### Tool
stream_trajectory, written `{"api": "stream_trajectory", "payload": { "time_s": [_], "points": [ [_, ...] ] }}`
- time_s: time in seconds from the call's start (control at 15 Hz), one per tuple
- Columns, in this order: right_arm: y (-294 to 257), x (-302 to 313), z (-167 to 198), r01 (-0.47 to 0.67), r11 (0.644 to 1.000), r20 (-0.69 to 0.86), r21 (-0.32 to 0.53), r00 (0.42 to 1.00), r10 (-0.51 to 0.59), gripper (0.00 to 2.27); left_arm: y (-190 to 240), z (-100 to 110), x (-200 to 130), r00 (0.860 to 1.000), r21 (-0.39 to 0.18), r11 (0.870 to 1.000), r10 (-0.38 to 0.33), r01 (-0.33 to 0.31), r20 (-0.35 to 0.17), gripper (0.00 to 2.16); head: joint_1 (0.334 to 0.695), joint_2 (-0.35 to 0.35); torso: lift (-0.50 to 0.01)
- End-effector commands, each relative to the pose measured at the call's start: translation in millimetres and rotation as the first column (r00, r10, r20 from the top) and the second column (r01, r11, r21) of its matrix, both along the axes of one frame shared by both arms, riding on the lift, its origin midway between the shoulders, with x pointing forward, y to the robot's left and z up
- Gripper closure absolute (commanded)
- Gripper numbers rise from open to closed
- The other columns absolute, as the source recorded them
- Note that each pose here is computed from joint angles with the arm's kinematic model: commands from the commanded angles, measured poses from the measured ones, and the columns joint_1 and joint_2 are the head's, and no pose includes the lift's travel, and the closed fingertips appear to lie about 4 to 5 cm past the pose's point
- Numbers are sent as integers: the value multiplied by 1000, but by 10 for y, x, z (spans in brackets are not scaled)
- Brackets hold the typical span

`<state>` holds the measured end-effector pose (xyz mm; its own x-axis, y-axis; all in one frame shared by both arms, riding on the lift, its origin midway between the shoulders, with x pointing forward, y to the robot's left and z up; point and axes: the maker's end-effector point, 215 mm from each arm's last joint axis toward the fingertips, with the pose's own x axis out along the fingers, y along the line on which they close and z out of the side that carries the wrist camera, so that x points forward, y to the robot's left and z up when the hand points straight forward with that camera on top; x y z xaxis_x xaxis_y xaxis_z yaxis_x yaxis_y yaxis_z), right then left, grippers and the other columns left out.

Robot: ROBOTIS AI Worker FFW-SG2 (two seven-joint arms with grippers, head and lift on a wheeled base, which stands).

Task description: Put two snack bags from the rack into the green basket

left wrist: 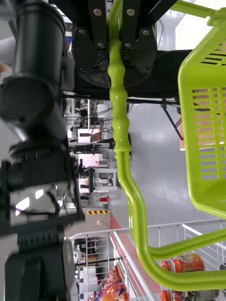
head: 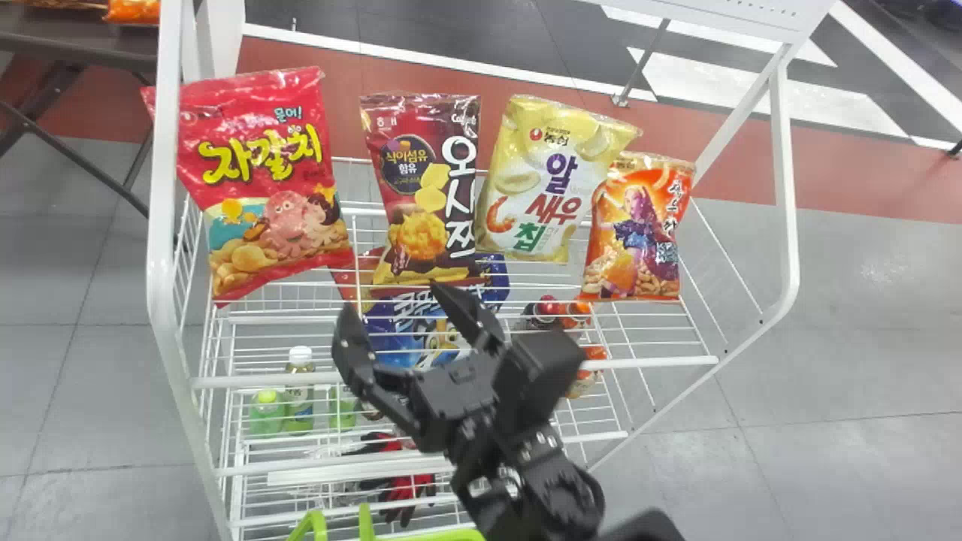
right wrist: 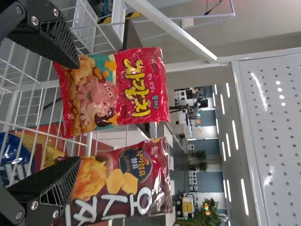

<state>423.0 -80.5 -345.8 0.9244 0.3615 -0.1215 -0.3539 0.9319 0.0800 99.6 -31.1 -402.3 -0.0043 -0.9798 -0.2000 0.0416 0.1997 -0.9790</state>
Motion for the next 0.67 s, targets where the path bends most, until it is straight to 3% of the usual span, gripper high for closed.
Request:
{"api": "stream_trajectory", "payload": {
  "time_s": [0.0, 0.13, 0.6],
  "points": [
    [236, 417, -52, -51, 998, -19, -29, 999, 50, 127, -15, -40, 0, 1000, -2, 1000, -6, 6, -13, 2138, 695, -282, -7],
    [407, 695, -71, -83, 996, -26, -44, 996, 82, 127, -17, -74, 18, 1000, -1, 1000, -7, 7, -19, 2138, 695, -203, -7],
    [945, 1385, -124, -183, 983, -68, -29, 981, 181, 130, 35, -168, 148, 1000, 4, 1000, 7, -7, -28, 2138, 695, -63, -7]
  ]
}}
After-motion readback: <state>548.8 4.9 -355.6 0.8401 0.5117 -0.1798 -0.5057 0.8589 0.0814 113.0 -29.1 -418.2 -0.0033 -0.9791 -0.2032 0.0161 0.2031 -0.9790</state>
